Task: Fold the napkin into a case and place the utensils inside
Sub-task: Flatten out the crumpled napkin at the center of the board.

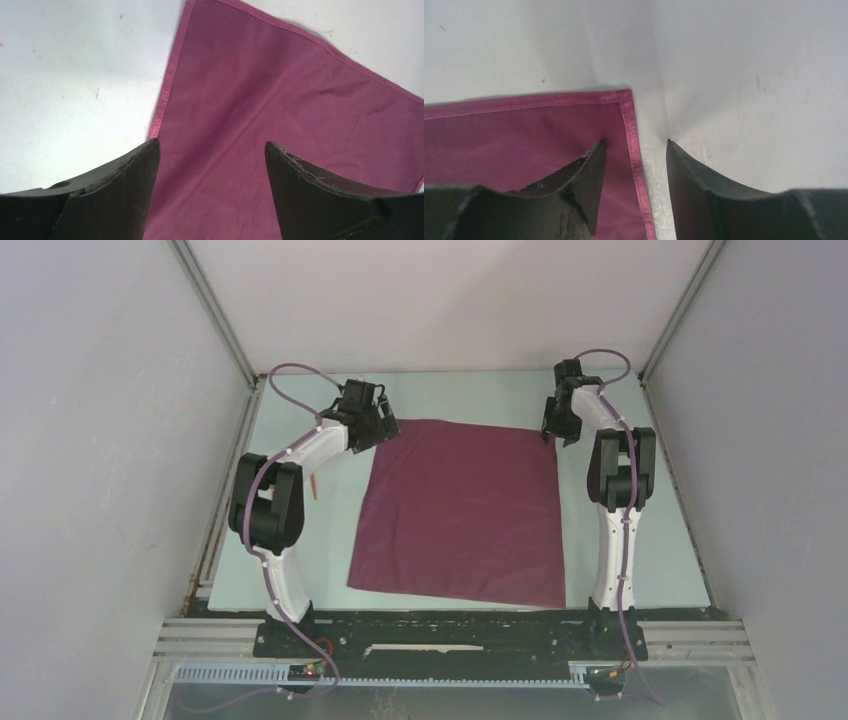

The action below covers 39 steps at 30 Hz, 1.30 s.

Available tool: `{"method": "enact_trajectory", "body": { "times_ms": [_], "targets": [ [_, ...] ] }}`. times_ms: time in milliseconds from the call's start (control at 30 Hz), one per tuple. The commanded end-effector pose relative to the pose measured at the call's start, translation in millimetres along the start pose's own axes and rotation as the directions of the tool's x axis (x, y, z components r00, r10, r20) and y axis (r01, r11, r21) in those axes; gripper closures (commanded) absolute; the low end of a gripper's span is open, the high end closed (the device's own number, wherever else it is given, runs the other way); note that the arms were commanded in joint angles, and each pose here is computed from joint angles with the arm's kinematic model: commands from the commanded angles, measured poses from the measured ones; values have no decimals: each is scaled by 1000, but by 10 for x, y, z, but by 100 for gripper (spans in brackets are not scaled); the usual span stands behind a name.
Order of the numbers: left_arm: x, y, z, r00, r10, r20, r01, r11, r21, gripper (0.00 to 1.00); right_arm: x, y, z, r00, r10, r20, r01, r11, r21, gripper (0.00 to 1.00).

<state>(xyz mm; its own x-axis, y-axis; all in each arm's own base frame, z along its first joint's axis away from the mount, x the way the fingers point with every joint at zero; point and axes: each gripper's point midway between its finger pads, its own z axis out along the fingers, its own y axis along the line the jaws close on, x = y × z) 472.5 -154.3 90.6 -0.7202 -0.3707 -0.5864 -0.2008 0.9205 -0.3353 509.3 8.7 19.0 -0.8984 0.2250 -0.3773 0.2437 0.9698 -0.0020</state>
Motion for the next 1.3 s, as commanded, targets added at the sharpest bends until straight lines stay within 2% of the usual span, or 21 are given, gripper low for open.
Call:
{"method": "enact_trajectory", "body": {
  "times_ms": [0, 167, 400, 533, 633, 733, 833, 1000, 1100, 1200, 1267],
  "targets": [
    [-117, -181, -210, 1000, -25, 1, 24, 996, 90, 17, 27, -82, 127, 997, -73, -37, 75, 995, 70, 47],
    [-33, -310, -511, 998, -55, -22, 58, 980, 190, 17, -11, -57, 247, 994, -90, -61, 94, 992, 79, 71],
    [166, -240, -1006, 999, -41, -12, 43, 965, 259, 17, -248, -234, 334, 998, -62, -1, 61, 991, 115, 85],
    [349, -53, -1217, 1000, -24, -3, 24, 970, 240, 17, -414, -167, 408, 998, -53, 43, 49, 995, 84, 90],
    [476, 67, -1352, 1000, -20, -2, 20, 973, 229, 16, -546, -109, 465, 995, -62, 79, 58, 996, 61, 97],
    [581, 156, -1424, 1000, -25, -6, 26, 975, 219, 16, -669, -55, 491, 990, -81, 119, 72, 995, 75, 97],
    [627, 217, -1465, 1000, -27, -1, 27, 978, 207, 16, -876, -86, 433, 978, -87, 188, 66, 991, 116, 94],
    [712, 246, -1518, 999, -25, -21, 29, 977, 213, 14, -1195, 33, 155, 948, -115, 295, 90, 991, 98, 80],
    [854, 303, -1543, 999, -34, -41, 42, 975, 220, 10, -1327, 204, -318, 917, -175, 359, 135, 982, 135, 57],
    [1069, 391, -1536, 997, -42, -70, 57, 972, 227, 8, -1266, 382, -847, 898, -204, 390, 149, 975, 166, 32],
    [1152, 466, -1514, 997, -46, -68, 60, 975, 215, 7, -1071, 554, -1125, 909, -179, 377, 153, 983, 100, 24]
  ]
}}
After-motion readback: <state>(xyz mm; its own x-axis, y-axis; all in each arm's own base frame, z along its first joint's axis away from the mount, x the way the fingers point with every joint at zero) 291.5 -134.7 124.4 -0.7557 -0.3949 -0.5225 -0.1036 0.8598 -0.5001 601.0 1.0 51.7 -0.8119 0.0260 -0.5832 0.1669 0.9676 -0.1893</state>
